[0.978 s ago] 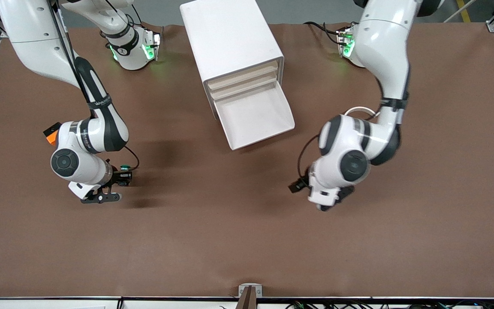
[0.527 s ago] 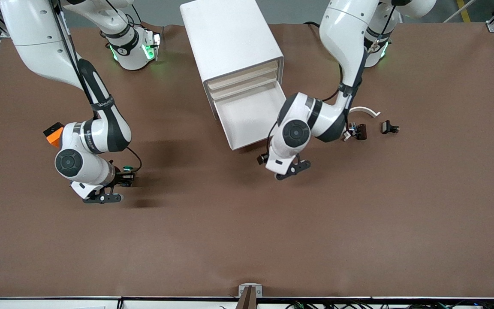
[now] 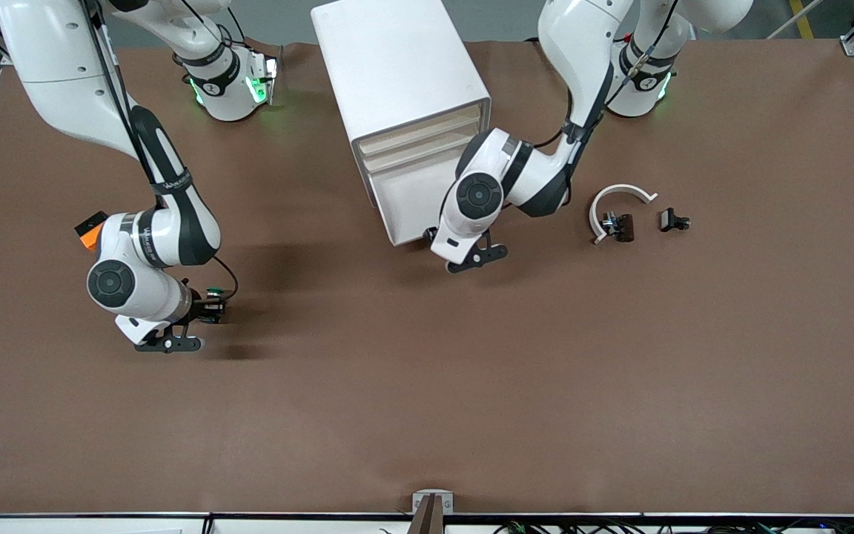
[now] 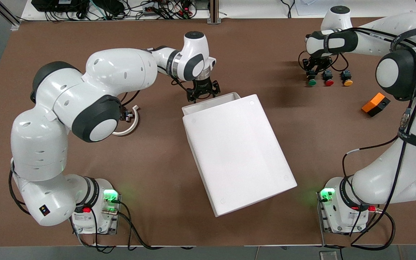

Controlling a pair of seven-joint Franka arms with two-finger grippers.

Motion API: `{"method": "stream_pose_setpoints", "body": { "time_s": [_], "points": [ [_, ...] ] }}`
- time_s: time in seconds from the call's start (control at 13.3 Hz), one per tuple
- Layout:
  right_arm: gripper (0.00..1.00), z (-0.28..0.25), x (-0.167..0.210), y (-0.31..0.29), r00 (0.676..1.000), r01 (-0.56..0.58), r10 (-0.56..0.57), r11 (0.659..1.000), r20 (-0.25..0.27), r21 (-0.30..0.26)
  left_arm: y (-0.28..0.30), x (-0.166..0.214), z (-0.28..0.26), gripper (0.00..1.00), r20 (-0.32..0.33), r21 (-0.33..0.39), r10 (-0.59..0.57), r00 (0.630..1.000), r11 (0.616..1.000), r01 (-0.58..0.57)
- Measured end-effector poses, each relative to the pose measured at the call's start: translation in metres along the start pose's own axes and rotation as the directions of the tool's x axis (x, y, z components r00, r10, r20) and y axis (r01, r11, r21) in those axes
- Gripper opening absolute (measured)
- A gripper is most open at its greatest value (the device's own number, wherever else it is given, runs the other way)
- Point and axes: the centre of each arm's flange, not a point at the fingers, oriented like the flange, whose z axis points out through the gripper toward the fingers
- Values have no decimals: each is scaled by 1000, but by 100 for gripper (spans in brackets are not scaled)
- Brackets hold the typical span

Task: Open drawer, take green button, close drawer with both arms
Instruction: 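Push the open drawer shut with the left gripper, then set the green button beside the red button and open the right gripper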

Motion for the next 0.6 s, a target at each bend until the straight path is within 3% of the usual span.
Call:
{"method": "stream_pose_setpoints", "body": {
  "time_s": [0.38, 0.6],
  "points": [
    [98, -39, 5, -1, 1000, 0, 0, 1000, -17, 1, 10, -45, 25, 100, 91, -1, 10, 996, 1000, -10],
    [100, -114, 0, -2, 1000, 2, -2, 1000, 11, 0, 18, -77, 33, 100, 121, 11, -1, 993, 1000, 0]
  ]
}}
